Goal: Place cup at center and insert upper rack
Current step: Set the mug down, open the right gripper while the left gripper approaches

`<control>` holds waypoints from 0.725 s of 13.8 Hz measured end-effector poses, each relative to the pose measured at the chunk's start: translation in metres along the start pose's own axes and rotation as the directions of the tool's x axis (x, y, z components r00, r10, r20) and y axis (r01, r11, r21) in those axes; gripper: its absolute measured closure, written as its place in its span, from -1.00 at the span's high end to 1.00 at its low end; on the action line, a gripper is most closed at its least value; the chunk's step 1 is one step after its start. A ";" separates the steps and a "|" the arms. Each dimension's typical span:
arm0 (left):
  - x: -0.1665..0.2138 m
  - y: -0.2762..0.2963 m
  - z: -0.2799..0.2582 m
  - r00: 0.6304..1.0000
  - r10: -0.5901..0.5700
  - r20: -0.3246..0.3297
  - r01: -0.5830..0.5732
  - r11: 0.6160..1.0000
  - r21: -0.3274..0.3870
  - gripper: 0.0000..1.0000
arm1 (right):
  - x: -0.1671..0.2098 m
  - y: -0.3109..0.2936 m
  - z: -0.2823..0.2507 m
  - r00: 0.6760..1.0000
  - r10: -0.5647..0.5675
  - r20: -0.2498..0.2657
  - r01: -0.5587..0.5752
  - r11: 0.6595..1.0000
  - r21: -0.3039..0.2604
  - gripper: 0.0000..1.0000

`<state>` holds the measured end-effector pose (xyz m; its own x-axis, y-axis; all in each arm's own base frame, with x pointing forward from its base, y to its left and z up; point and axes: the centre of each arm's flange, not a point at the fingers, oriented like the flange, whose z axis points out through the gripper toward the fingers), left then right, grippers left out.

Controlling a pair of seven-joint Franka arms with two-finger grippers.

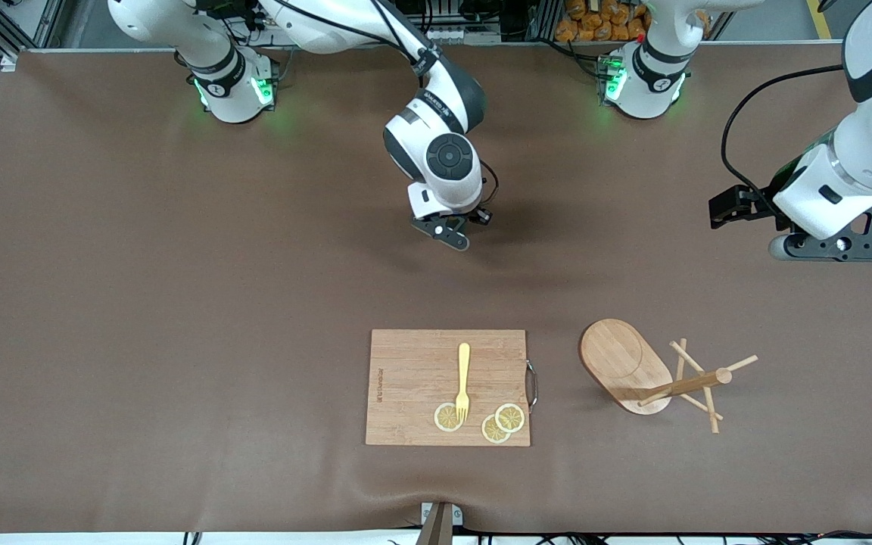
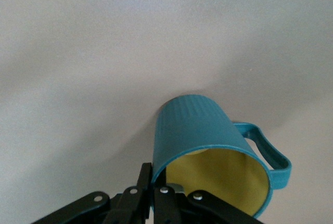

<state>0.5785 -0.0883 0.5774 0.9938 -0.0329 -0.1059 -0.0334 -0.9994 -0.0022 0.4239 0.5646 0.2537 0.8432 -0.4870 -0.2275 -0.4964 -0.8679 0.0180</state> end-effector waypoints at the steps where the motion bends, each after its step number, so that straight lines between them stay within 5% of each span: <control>1: 0.000 0.000 0.000 1.000 0.000 0.000 0.000 1.000 0.000 1.00 | 0.000 0.000 0.000 1.000 -0.001 -0.001 0.001 1.000 0.000 -0.68; 3: 0.000 -0.002 0.000 1.000 -0.003 0.000 0.003 1.000 0.000 1.00 | 0.000 0.000 0.000 1.000 -0.003 -0.003 0.003 1.000 0.000 -0.31; 10: -0.005 -0.003 -0.017 0.999 -0.038 -0.024 0.037 0.999 -0.037 1.00 | 0.001 -0.005 -0.011 0.998 -0.055 -0.012 0.056 0.998 0.022 0.09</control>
<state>0.5753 -0.0851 0.5946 0.9966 0.0052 -0.0821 0.0077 -0.9995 0.0311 0.4300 0.5675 0.2637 0.8718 -0.4394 -0.2167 -0.4533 -0.8912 -0.0162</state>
